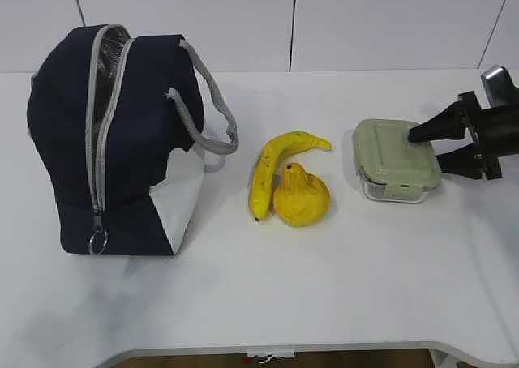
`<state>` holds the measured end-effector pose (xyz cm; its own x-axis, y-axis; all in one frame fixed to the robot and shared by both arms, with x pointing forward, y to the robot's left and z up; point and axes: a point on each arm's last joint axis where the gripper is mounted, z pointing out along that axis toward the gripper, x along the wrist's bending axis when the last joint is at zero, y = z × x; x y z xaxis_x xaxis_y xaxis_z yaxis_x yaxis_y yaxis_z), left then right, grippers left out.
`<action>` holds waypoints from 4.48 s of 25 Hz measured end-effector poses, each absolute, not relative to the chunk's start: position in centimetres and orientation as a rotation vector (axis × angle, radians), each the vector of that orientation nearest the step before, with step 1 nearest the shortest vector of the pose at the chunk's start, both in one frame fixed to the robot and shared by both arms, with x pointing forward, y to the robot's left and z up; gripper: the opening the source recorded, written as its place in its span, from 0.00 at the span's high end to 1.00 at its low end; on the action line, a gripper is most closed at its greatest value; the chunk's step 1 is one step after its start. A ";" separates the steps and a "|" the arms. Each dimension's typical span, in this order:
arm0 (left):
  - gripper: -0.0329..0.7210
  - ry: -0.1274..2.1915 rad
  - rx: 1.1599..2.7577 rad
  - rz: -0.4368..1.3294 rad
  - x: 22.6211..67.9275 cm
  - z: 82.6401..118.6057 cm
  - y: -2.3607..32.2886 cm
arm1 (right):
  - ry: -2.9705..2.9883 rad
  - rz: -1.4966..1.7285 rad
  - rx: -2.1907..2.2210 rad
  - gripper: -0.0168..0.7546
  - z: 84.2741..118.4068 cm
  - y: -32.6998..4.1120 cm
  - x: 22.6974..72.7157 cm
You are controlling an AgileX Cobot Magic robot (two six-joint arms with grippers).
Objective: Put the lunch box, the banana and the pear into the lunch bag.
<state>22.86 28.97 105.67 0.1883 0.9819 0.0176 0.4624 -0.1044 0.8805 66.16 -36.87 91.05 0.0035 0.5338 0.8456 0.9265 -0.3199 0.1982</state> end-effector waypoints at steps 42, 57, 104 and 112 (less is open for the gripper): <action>0.64 1.381 1.689 0.845 22.9 105.7 29.0 | -1.535 -1.218 -1.847 0.47 90.6 -36.0 66.3; 0.64 1.382 1.690 0.850 22.9 105.7 29.0 | -1.455 -1.174 -1.895 0.48 91.0 -36.0 66.2; 0.45 1.636 1.737 0.251 49.6 114.8 26.2 | -1.558 -1.470 -1.435 0.48 105.7 -19.0 63.9; 0.45 1.679 1.826 0.103 56.3 113.1 25.7 | -1.505 -1.475 -1.342 0.48 106.4 -15.6 63.1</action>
<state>56.32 25.65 113.12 0.1784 0.9160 -0.3594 0.8653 0.0278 0.5004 63.09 -15.55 106.37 -0.2806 0.2284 0.9323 0.9366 -0.1473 0.3180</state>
